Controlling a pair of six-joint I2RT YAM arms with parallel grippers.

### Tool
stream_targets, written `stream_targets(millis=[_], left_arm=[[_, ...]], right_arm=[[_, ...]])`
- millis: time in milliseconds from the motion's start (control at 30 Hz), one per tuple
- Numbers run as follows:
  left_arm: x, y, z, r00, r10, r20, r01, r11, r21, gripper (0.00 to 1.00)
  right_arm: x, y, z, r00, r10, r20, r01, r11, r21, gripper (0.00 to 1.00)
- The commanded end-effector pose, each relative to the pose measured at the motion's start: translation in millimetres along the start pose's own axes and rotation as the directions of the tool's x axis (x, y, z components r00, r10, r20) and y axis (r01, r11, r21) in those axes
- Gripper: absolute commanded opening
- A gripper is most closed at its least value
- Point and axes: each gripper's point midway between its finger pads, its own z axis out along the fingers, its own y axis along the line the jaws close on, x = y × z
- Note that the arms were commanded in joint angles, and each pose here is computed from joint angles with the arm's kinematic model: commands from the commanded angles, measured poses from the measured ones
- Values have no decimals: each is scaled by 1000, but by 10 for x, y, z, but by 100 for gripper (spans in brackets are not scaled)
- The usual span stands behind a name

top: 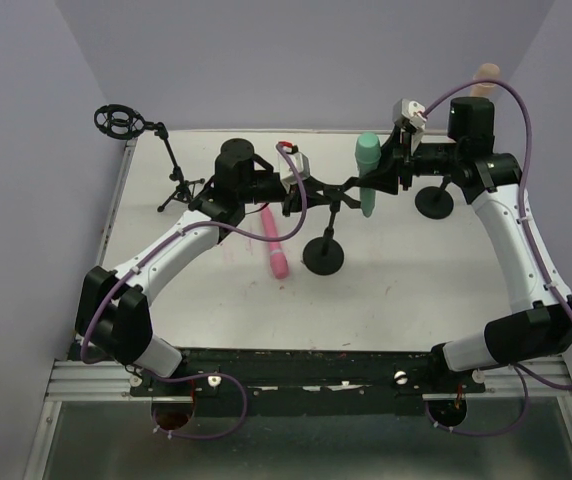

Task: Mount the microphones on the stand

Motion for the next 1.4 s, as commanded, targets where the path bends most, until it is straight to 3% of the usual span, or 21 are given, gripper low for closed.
stream_targets(millis=[0, 567, 1100, 1233, 1367], left_arm=[[-123, -19, 36, 1000, 23, 19, -24, 999, 31, 10], [-127, -59, 35, 998, -59, 36, 58, 998, 26, 6], [-84, -108, 20, 993, -105, 46, 104, 994, 24, 7], [-107, -101, 10, 993, -107, 46, 107, 994, 15, 13], [-118, -102, 0, 989, -142, 44, 142, 990, 3, 36]], right_arm=[[-75, -20, -5, 997, -72, -8, 72, 997, 4, 26], [30, 262, 262, 997, -59, 51, 66, 986, -156, 28], [205, 262, 324, 998, 12, 58, -5, 992, -126, 34], [205, 252, 324, 998, 24, 59, -16, 992, -122, 40], [208, 265, 324, 997, 35, 62, -28, 992, -124, 48]])
